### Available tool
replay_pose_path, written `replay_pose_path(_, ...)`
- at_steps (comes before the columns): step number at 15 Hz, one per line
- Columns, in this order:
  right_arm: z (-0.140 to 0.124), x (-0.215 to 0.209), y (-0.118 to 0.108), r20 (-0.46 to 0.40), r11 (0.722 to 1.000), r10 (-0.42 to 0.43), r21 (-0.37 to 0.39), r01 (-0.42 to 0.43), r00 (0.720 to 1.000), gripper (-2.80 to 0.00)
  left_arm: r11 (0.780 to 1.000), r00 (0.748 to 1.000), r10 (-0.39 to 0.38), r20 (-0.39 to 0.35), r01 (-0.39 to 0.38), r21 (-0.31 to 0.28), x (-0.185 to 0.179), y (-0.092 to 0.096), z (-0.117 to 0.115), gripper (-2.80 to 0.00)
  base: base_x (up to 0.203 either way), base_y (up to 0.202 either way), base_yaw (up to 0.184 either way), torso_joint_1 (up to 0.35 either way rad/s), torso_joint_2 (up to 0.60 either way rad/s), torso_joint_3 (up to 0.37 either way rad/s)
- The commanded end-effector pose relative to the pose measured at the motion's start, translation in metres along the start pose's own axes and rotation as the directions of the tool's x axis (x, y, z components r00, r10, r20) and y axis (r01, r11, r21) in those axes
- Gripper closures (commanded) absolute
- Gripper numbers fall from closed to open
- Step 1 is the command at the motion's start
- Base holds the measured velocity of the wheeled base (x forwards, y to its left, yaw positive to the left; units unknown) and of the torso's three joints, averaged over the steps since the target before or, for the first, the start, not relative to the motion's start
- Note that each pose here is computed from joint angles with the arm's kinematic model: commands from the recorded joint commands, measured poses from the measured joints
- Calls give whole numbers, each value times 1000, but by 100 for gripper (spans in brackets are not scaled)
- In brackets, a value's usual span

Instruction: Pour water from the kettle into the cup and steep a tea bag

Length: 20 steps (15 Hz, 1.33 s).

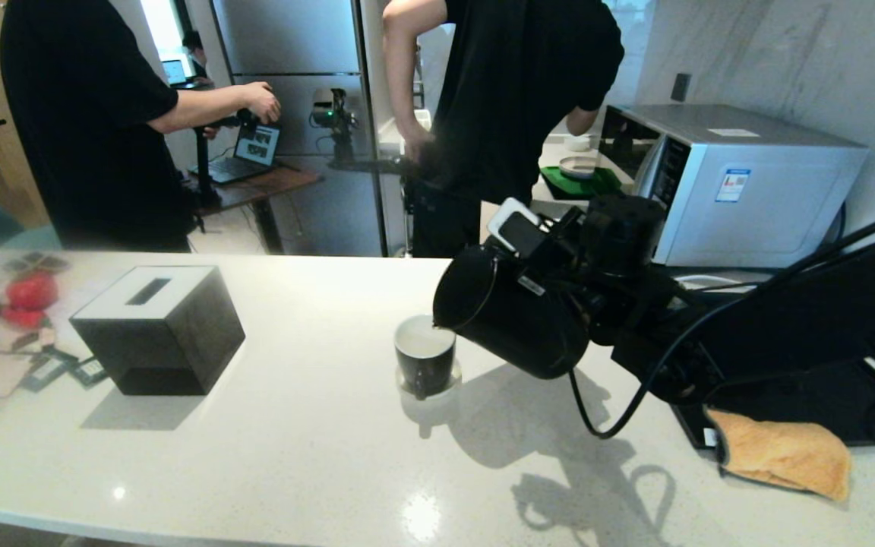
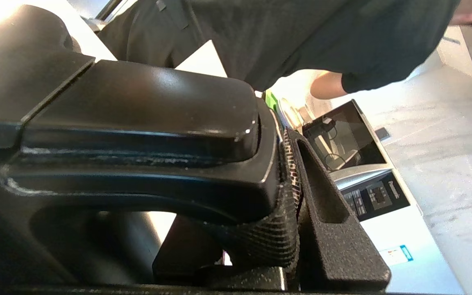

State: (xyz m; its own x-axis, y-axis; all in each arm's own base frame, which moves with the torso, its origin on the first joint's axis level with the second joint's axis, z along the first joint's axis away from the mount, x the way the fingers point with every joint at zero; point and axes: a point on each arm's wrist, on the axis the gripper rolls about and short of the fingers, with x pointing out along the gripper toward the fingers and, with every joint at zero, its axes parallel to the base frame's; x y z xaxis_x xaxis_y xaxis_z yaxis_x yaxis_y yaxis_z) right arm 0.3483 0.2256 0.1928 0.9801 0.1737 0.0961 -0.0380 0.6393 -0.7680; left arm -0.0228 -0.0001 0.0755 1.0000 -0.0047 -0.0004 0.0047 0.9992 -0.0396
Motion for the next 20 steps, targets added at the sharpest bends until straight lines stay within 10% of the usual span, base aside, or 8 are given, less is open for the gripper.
replay_pose_path(1, 0, 1, 1, 7, 1000, -14, -27, 14, 1000, 0, 1000, 1000, 0, -1, 0, 0, 0, 0, 0, 0, 0, 0, 0, 0, 0, 0)
replay_pose_path(20, 9, 12, -1, 91, 990, -49, -128, 61, 995, 0, 1000, 1000, 0, -1, 0, -2, 0, 0, 0, 0, 0, 0, 0, 0, 0, 0)
